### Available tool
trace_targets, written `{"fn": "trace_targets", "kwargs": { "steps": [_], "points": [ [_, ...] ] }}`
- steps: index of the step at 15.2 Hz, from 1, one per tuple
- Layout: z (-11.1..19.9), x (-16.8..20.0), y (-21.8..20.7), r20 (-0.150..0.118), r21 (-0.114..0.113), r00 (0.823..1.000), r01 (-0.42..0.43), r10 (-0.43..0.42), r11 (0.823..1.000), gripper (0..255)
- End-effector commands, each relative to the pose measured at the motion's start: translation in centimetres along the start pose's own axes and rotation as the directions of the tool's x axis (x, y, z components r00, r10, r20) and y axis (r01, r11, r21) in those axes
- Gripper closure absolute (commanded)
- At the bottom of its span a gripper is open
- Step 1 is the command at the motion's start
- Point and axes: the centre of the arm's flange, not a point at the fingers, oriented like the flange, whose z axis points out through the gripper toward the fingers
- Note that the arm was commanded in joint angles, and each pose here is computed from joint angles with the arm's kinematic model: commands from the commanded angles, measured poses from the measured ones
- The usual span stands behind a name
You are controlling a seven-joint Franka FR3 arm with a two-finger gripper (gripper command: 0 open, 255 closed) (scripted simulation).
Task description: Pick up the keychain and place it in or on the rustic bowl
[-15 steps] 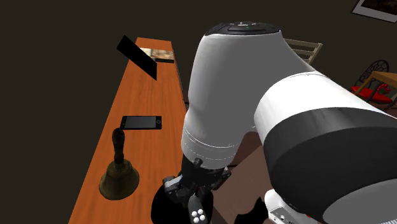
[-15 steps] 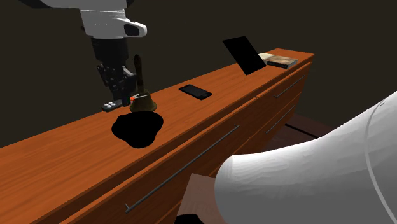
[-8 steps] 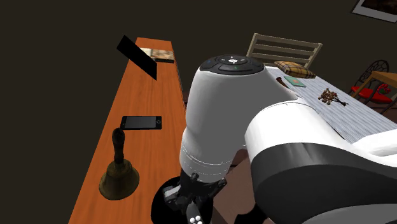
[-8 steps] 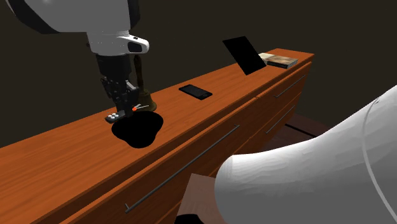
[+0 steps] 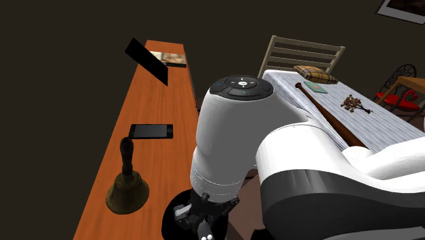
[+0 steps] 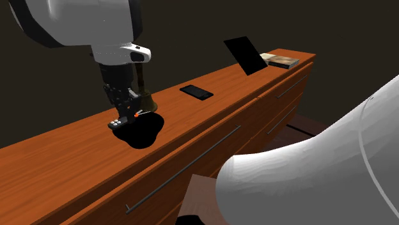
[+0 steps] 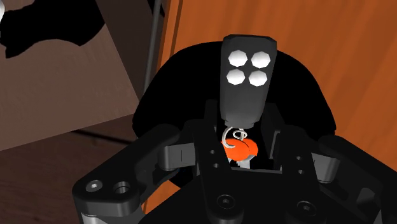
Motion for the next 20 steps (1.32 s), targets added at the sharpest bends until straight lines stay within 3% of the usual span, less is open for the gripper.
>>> {"fn": "trace_targets", "kwargs": {
  "steps": [1, 2, 3, 8, 12, 20],
  "points": [
    [0.0, 0.0, 0.0, 0.000, 0.000, 1.000, 0.000, 0.000, 1.000, 255],
    [0.0, 0.0, 0.0, 0.000, 0.000, 1.000, 0.000, 0.000, 1.000, 255],
    [0.0, 0.0, 0.0, 0.000, 0.000, 1.000, 0.000, 0.000, 1.000, 0],
    [0.0, 0.0, 0.0, 0.000, 0.000, 1.000, 0.000, 0.000, 1.000, 0],
    [-5.0, 0.0, 0.0, 0.000, 0.000, 1.000, 0.000, 0.000, 1.000, 0],
    [-5.0, 0.0, 0.0, 0.000, 0.000, 1.000, 0.000, 0.000, 1.000, 0]
  ]
}}
